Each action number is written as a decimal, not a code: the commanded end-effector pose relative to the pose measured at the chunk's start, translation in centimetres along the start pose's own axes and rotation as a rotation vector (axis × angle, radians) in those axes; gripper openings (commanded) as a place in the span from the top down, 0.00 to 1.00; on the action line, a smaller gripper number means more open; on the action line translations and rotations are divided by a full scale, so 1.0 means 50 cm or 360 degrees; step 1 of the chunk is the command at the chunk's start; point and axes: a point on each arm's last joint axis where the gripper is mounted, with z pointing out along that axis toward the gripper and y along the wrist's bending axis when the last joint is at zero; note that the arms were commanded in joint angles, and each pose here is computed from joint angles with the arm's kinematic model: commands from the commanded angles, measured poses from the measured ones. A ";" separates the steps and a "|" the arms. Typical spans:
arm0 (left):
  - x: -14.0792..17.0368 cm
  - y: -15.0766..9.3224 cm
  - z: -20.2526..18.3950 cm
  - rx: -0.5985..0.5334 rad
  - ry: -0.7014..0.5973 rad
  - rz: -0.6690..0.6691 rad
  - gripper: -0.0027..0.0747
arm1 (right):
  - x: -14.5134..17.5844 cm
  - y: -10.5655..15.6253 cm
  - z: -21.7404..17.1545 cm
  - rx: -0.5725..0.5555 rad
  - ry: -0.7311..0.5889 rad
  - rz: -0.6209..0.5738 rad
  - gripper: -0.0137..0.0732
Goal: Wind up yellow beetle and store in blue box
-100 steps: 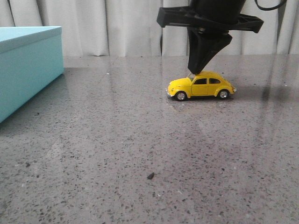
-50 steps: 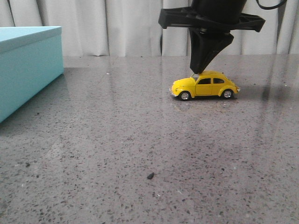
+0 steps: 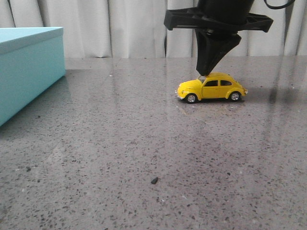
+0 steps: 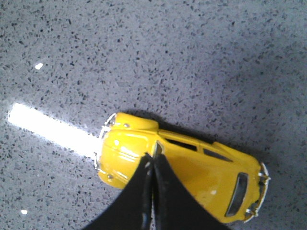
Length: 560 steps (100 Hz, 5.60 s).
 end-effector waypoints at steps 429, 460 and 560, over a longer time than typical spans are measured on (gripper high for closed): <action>-0.059 -0.026 0.583 0.0622 0.1175 0.1494 0.49 | 0.426 -0.028 -0.503 0.0251 -0.1404 -0.0161 0.90; -0.059 -0.026 0.583 0.0623 0.1177 0.1494 0.79 | 0.426 -0.028 -0.503 0.0242 -0.1405 -0.0158 0.90; -0.330 0.157 0.415 -0.0482 0.1032 0.0452 0.80 | 0.425 -0.024 -0.504 0.0191 -0.1422 -0.0136 0.90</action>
